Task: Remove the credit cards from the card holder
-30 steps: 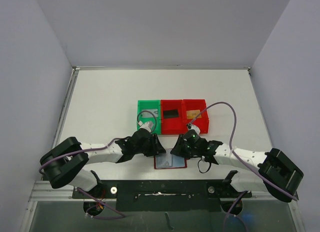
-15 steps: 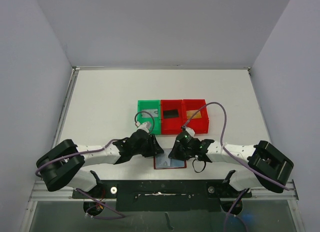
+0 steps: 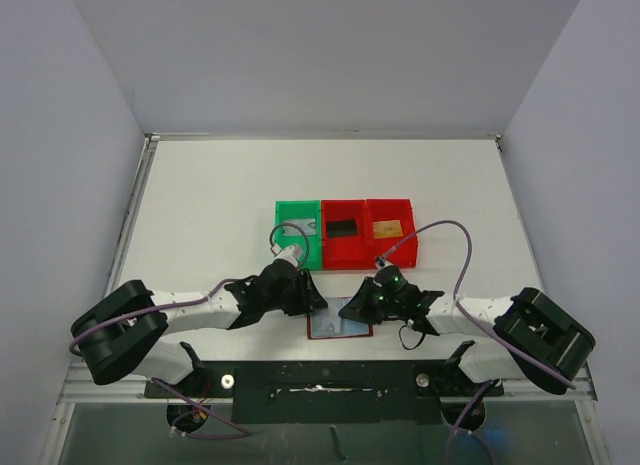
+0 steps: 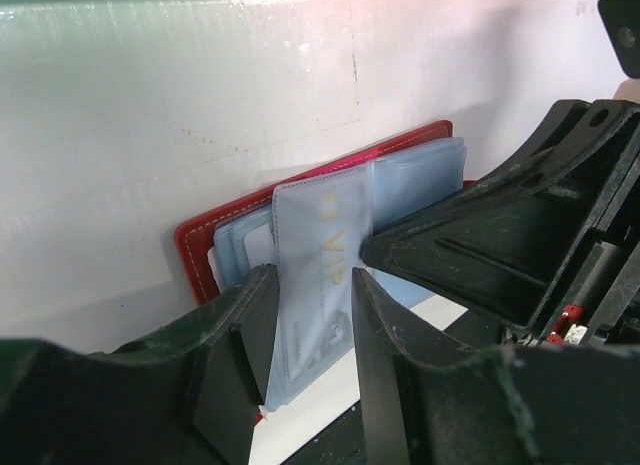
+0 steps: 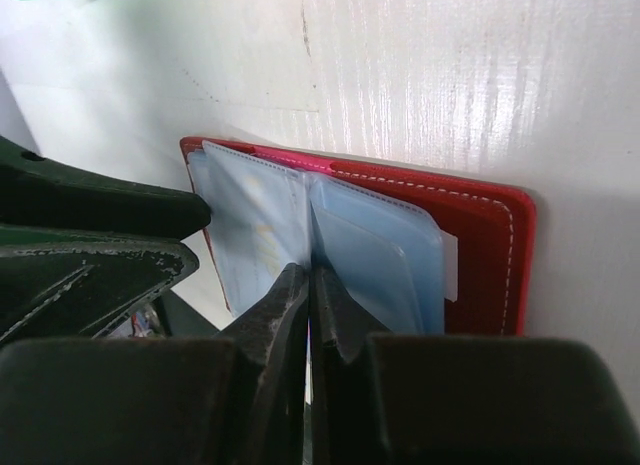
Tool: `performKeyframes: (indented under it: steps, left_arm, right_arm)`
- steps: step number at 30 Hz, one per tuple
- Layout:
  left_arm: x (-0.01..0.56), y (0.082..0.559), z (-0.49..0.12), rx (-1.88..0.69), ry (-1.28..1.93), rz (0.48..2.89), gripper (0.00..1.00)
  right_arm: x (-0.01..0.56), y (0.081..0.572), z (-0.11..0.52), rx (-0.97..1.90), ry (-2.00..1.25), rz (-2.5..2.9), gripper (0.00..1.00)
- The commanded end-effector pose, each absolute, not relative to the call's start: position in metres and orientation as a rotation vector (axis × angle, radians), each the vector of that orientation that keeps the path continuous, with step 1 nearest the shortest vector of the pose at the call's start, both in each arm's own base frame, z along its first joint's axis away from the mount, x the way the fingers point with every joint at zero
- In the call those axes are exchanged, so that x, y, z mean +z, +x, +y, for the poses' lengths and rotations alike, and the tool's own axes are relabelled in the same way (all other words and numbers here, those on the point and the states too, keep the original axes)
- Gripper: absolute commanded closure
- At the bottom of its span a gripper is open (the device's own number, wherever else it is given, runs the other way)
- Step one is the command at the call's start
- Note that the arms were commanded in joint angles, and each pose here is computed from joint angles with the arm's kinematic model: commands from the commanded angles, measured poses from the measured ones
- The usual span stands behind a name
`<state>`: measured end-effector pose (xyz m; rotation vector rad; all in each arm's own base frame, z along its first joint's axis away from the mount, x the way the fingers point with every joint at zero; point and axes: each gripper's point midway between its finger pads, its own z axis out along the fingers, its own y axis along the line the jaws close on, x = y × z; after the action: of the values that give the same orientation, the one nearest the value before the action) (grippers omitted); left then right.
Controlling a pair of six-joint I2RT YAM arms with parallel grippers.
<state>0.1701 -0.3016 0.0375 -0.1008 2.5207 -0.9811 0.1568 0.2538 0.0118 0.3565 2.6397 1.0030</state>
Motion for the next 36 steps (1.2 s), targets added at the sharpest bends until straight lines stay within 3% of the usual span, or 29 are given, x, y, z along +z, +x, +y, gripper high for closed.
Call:
performKeyframes:
  steps: [1, 29, 36]
  left_arm:
    - [0.046, 0.172, -0.313, -1.021, -0.060, 2.505, 0.65]
    - [0.055, 0.170, -0.337, -1.175, -0.047, 2.486, 0.63]
    - [0.064, 0.187, -0.319, -0.992, -0.054, 2.466, 0.62]
  right_arm:
    - [-0.027, 0.144, 0.218, 0.860, 0.433, 2.710, 1.00]
    - [-0.049, 0.135, 0.197, 0.941, 0.570, 2.729, 1.00]
    - [-0.049, 0.137, 0.194, 0.921, 0.579, 2.725, 1.00]
